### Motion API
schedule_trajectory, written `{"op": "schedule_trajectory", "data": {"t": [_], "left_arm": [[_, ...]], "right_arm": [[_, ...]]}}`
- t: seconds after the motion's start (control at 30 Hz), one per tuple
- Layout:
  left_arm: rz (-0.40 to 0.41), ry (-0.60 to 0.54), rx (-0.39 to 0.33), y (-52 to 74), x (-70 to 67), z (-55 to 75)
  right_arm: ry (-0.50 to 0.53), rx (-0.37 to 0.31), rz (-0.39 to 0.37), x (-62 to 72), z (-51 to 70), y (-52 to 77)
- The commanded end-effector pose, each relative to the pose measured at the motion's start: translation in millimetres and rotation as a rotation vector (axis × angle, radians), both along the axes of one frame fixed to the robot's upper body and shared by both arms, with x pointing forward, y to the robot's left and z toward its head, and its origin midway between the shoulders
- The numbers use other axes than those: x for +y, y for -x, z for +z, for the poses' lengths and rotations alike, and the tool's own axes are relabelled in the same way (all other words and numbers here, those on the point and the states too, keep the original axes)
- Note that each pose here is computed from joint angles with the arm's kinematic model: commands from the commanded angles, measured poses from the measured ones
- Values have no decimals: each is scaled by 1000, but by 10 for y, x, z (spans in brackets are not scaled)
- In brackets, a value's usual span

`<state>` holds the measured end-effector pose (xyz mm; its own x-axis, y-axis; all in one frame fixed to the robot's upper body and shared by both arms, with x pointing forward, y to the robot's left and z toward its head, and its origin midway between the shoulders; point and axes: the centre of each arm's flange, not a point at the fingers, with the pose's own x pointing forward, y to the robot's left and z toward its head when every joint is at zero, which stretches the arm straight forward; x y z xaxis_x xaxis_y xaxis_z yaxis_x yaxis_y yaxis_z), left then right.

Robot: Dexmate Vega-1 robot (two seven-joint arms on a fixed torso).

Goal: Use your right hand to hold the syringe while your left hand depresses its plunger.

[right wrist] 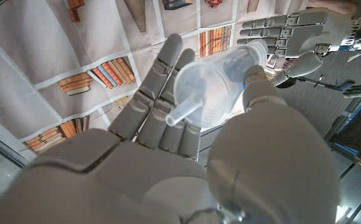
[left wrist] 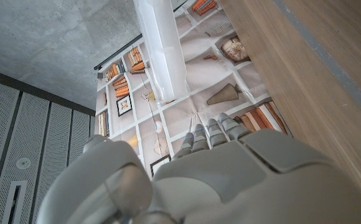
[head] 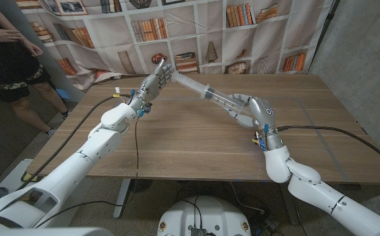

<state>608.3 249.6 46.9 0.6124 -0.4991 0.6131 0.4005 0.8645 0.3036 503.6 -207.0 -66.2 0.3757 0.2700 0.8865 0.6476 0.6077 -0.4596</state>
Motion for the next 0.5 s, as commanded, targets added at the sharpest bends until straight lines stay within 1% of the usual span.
{"op": "schedule_trajectory", "data": {"t": [0.03,0.23,0.5], "left_arm": [[-65,-71,-3,-67,-262,86],[-60,-88,9,-66,-291,91],[-60,-119,0,-50,-348,139]], "right_arm": [[7,-9,8,18,40,1],[24,7,5,30,47,-9],[41,20,3,46,62,-42]]}}
